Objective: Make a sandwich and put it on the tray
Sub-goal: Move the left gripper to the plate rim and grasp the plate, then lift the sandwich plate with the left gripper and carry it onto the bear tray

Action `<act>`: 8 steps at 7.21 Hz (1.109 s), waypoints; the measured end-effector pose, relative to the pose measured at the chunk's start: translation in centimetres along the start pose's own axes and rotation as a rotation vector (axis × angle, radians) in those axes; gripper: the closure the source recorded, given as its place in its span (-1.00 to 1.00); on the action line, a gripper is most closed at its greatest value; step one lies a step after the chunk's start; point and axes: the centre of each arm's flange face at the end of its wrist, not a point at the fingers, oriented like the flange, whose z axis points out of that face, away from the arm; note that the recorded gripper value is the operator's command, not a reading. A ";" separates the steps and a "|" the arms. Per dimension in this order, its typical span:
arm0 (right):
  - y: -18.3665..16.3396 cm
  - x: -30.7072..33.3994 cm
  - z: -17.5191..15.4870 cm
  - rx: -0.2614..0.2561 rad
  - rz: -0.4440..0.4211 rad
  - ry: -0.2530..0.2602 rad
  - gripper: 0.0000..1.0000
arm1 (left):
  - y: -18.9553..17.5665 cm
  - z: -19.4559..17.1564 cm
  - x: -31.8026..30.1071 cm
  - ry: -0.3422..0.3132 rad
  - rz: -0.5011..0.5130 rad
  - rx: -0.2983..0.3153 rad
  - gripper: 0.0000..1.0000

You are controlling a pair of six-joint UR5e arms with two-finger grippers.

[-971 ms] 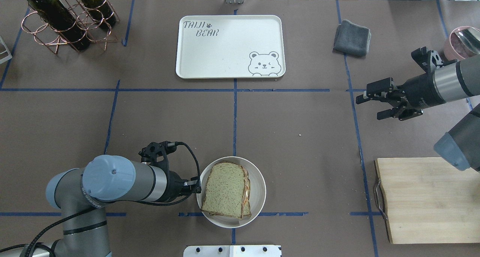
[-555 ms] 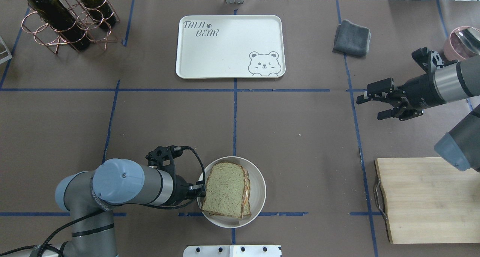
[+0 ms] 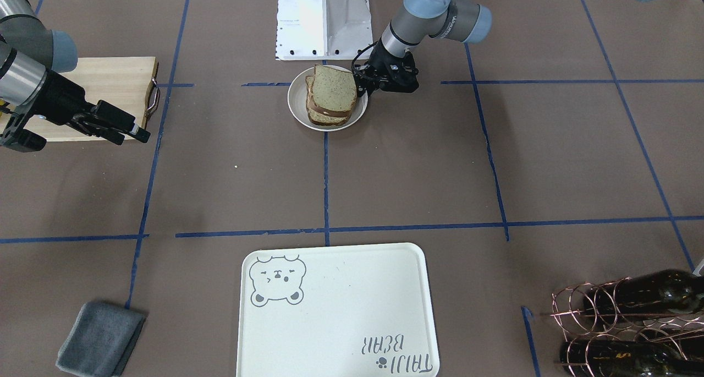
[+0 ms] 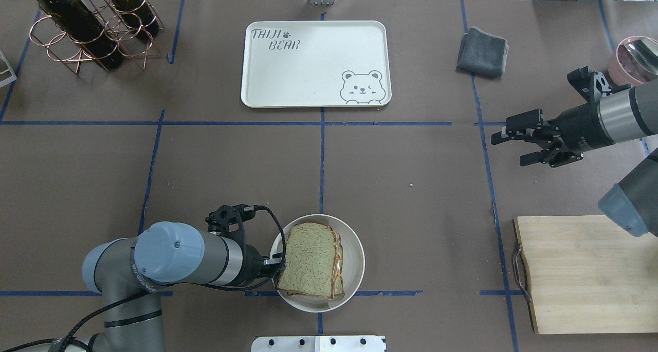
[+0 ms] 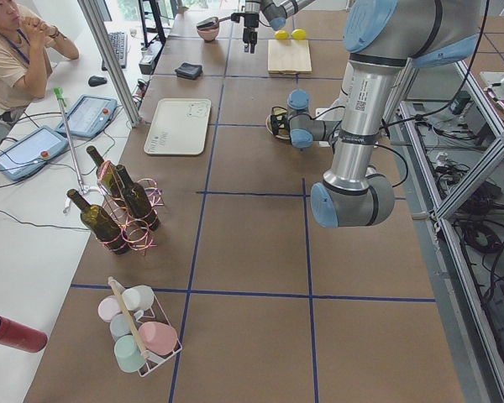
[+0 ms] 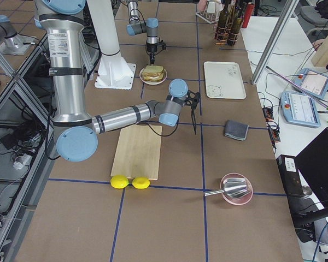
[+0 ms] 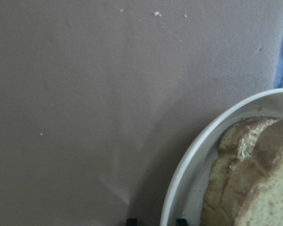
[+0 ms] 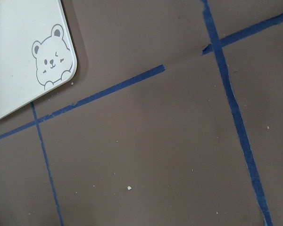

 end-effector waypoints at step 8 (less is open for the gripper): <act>0.6 2.6 -0.6 0.001 0.002 0.024 -1.00 | -8.8 -8.9 7.3 0.267 -0.322 0.117 1.00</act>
